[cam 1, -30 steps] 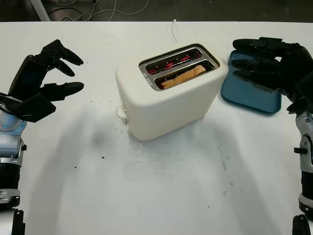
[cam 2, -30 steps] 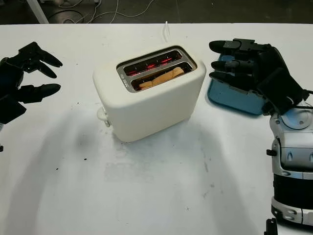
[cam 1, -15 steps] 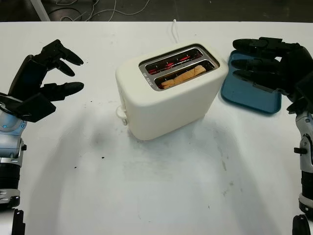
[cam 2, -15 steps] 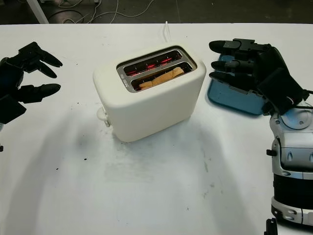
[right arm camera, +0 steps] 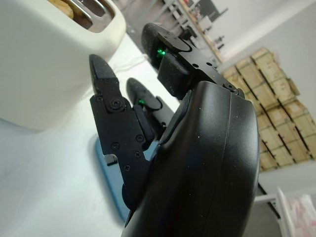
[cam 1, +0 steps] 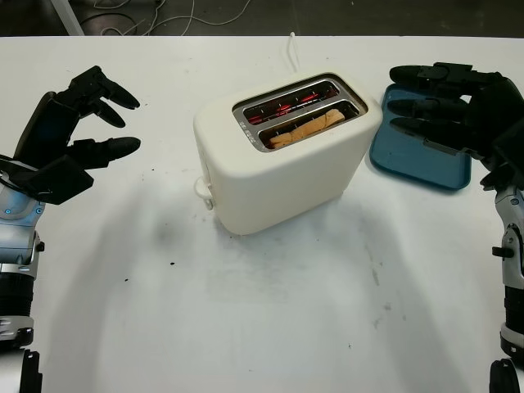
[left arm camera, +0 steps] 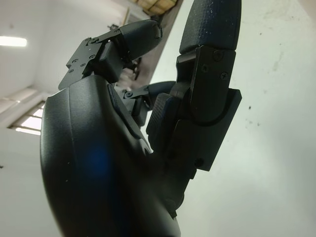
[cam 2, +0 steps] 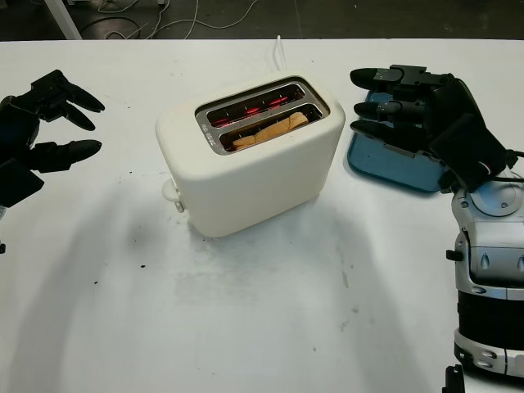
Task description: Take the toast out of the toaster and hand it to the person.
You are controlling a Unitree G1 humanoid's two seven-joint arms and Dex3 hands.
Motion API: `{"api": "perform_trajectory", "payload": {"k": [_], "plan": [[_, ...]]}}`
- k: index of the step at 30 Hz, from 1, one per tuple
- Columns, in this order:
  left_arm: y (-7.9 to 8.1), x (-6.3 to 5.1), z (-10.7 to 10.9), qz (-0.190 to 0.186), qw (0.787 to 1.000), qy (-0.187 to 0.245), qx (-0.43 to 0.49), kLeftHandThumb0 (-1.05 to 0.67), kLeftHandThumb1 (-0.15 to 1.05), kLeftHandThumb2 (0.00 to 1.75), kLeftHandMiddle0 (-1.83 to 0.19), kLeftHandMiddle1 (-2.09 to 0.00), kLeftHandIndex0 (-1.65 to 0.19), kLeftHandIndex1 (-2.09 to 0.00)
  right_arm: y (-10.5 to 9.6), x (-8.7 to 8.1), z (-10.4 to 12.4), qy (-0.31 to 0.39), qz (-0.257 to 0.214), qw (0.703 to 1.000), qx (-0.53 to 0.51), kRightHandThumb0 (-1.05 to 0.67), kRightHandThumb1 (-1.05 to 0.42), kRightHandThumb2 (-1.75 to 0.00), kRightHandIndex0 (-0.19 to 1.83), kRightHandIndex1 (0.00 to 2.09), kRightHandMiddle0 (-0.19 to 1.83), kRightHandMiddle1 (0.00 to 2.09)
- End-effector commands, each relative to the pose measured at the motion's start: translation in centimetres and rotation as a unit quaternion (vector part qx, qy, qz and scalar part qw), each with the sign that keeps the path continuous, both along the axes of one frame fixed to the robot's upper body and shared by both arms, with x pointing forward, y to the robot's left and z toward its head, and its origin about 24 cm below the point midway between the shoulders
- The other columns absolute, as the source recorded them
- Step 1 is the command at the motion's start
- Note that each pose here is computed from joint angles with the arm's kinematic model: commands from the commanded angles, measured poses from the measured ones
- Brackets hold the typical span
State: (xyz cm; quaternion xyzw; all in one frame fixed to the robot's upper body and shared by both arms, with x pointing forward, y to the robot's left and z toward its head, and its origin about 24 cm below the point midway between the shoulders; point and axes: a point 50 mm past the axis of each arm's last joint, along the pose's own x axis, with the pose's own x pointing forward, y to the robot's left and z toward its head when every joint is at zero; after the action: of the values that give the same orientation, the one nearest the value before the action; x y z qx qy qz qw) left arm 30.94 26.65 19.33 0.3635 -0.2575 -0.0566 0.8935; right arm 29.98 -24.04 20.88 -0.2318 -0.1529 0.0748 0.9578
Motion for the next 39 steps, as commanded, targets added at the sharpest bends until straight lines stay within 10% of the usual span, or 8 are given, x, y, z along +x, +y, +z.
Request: {"api": "perform_trajectory", "payload": {"k": [1, 39], "plan": [[0.12, -0.24, -0.13, 0.000, 1.000, -0.003, -0.004, -1.05, 0.92, 0.26, -0.42, -1.41, -0.30, -1.31, 0.04, -0.16, 0.11, -0.004, 0.004, 1.000, -0.001, -0.23, -0.81, 0.00, 0.88, 0.01, 0.78, 0.00], [0.12, -0.27, -0.14, 0.003, 1.000, -0.003, -0.002, -1.05, 0.92, 0.26, -0.42, -1.41, -0.29, -1.32, 0.00, -0.13, 0.20, -0.004, 0.004, 1.000, -0.001, -0.26, -0.81, 0.00, 0.88, 0.01, 0.79, 0.00]]}}
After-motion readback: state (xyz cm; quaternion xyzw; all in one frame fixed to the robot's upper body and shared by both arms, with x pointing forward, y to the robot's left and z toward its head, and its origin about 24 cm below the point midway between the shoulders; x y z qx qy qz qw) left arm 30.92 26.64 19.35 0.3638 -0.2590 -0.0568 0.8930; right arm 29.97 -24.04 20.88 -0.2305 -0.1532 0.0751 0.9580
